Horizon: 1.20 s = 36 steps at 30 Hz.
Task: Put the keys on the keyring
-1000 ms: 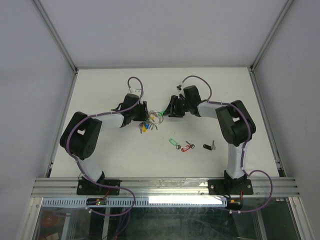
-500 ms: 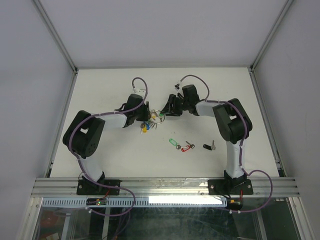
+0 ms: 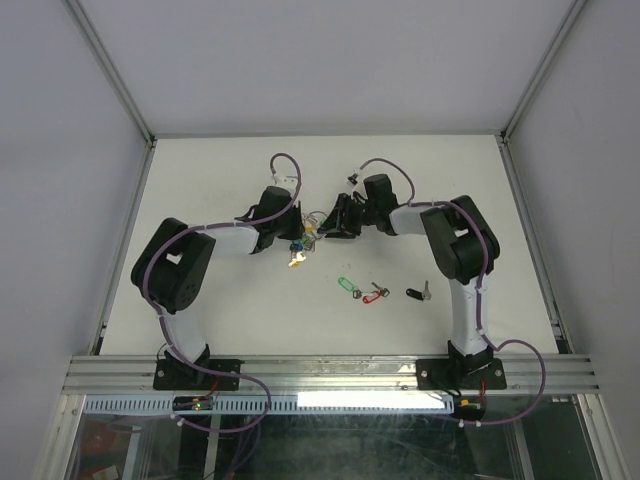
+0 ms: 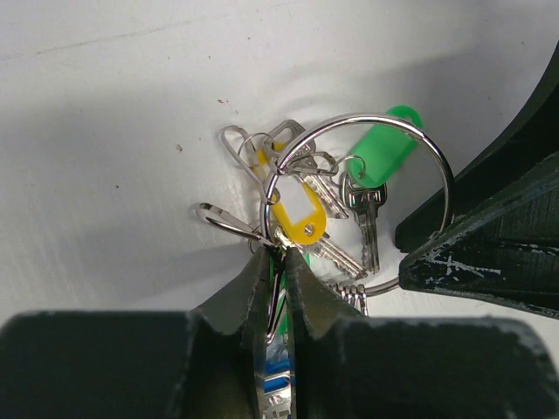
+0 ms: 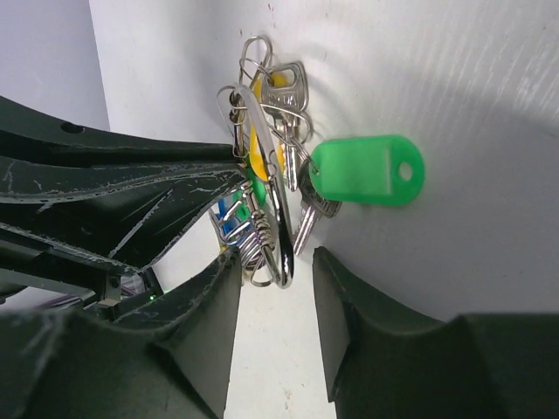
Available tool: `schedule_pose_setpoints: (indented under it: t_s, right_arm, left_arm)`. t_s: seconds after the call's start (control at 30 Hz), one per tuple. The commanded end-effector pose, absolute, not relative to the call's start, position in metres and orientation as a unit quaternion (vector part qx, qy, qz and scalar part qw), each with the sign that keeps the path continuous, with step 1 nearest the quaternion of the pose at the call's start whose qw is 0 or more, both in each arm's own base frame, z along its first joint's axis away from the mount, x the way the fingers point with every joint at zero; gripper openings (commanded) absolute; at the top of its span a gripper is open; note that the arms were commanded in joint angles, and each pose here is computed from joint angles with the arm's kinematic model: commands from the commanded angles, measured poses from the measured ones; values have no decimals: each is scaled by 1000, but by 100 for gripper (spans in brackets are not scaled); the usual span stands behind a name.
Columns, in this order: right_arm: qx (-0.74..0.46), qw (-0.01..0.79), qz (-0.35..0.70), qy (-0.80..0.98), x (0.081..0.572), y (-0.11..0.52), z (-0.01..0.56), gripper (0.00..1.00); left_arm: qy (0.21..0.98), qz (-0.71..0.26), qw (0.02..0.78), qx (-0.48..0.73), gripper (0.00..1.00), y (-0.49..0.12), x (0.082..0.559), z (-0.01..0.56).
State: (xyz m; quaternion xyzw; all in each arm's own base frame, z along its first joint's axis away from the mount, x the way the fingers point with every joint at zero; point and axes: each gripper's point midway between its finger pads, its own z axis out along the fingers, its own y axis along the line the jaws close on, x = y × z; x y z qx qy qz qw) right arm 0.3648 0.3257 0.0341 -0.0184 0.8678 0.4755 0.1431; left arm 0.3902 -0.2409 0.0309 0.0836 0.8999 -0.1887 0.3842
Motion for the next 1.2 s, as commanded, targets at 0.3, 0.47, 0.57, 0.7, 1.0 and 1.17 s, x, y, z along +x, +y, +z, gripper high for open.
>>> schedule_pose_setpoints:
  t_s: [0.3, 0.47, 0.57, 0.7, 1.0, 1.17]
  right_arm:
    - [-32, 204, 479, 853, 382, 330, 49, 30]
    - [-41, 221, 486, 845, 385, 332, 61, 25]
    - [-45, 233, 480, 844, 386, 330, 66, 25]
    - [-53, 236, 480, 843, 387, 332, 69, 23]
    - [-70, 266, 456, 847, 386, 328, 78, 0]
    - [-74, 274, 459, 842, 375, 323, 102, 0]
  left_arm:
    - [912, -169, 359, 102, 4, -240, 380, 9]
    - [913, -165, 358, 107, 4, -239, 379, 7]
    - [913, -165, 358, 108, 4, -240, 379, 7]
    - [912, -166, 358, 111, 3, -241, 380, 7]
    - [897, -175, 392, 109, 16, -242, 383, 40]
    - [871, -185, 446, 97, 33, -237, 385, 97]
